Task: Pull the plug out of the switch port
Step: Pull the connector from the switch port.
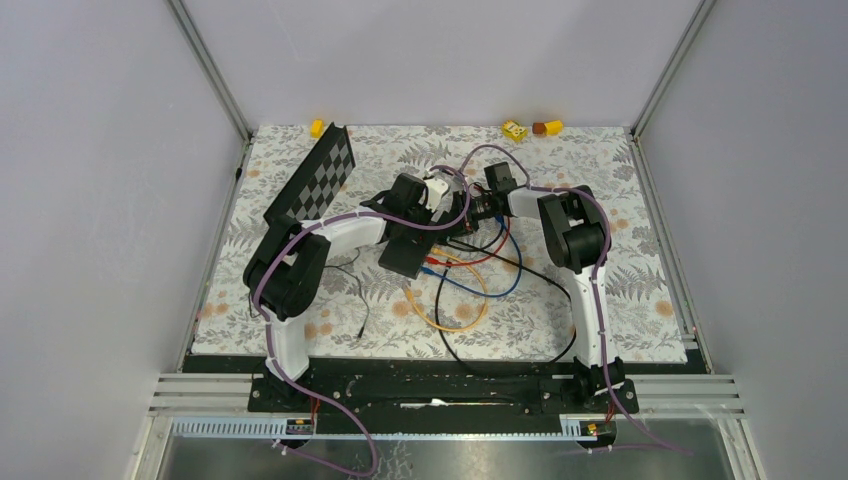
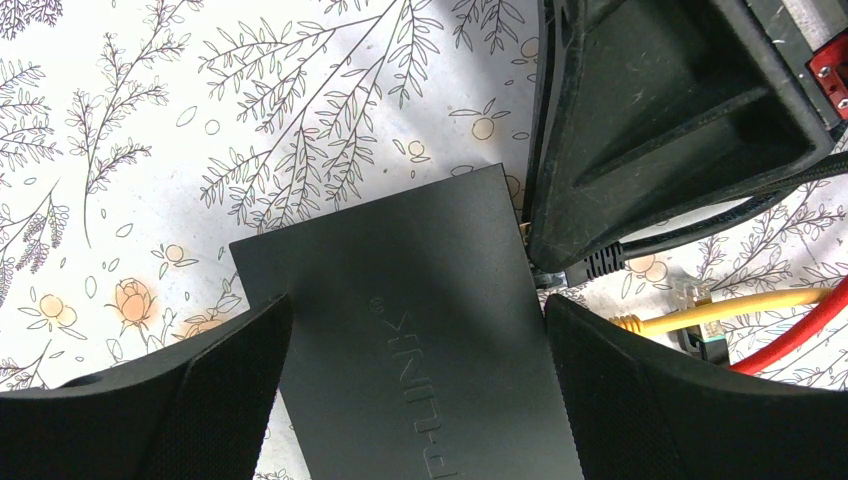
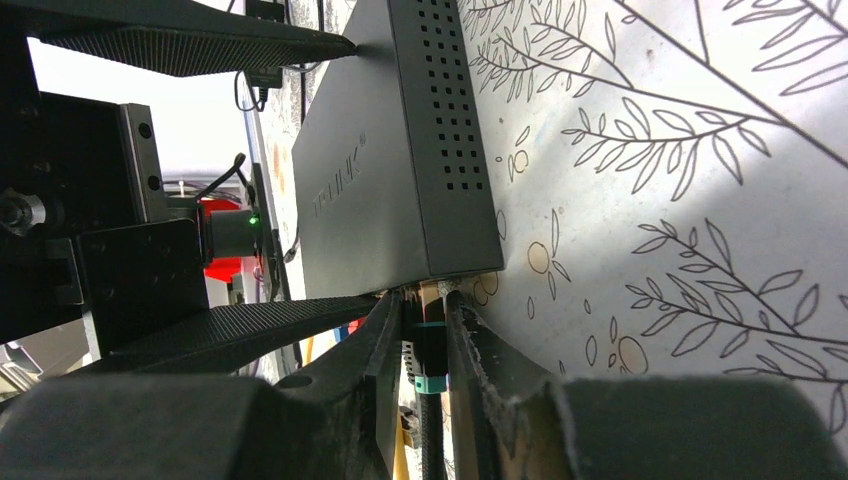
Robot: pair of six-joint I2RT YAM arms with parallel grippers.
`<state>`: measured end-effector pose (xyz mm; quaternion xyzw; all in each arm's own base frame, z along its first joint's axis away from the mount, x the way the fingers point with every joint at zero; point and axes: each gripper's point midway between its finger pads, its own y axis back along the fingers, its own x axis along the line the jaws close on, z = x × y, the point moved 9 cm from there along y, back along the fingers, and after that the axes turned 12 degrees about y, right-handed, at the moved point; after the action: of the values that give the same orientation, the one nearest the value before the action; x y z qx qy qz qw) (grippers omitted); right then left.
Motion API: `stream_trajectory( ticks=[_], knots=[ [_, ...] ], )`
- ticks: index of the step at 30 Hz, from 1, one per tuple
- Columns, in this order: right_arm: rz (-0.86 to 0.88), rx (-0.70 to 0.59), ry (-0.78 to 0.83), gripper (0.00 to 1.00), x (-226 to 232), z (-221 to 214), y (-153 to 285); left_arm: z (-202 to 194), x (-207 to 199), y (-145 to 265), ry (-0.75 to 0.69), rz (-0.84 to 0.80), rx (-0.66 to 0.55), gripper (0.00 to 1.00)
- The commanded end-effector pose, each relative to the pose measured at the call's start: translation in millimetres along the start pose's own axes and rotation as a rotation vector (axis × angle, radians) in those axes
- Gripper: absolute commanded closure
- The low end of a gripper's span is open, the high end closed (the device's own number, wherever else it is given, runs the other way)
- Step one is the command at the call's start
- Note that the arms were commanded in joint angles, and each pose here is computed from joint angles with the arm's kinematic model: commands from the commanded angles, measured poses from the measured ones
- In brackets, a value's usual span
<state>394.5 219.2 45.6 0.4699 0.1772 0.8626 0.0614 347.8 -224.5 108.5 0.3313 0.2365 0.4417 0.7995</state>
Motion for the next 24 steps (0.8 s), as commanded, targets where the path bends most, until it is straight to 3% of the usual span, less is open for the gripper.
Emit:
stream_trajectory(
  ticks=[1,11,24],
  knots=[
    [-0.123,0.01,-0.051,1.0,-17.5,-13.6,3.3,-5.7,14.4,5.2,0.026,0.051,0.013,0.04],
    [-0.096,0.09,-0.024,1.0,-23.5,-8.2,4.7,-5.3,17.0,7.1,0.031,0.055,0.007,0.04],
    [-0.085,0.016,-0.081,1.0,-18.0,-12.6,2.7,-5.3,23.0,8.3,0.052,0.077,0.0,0.04]
  ],
)
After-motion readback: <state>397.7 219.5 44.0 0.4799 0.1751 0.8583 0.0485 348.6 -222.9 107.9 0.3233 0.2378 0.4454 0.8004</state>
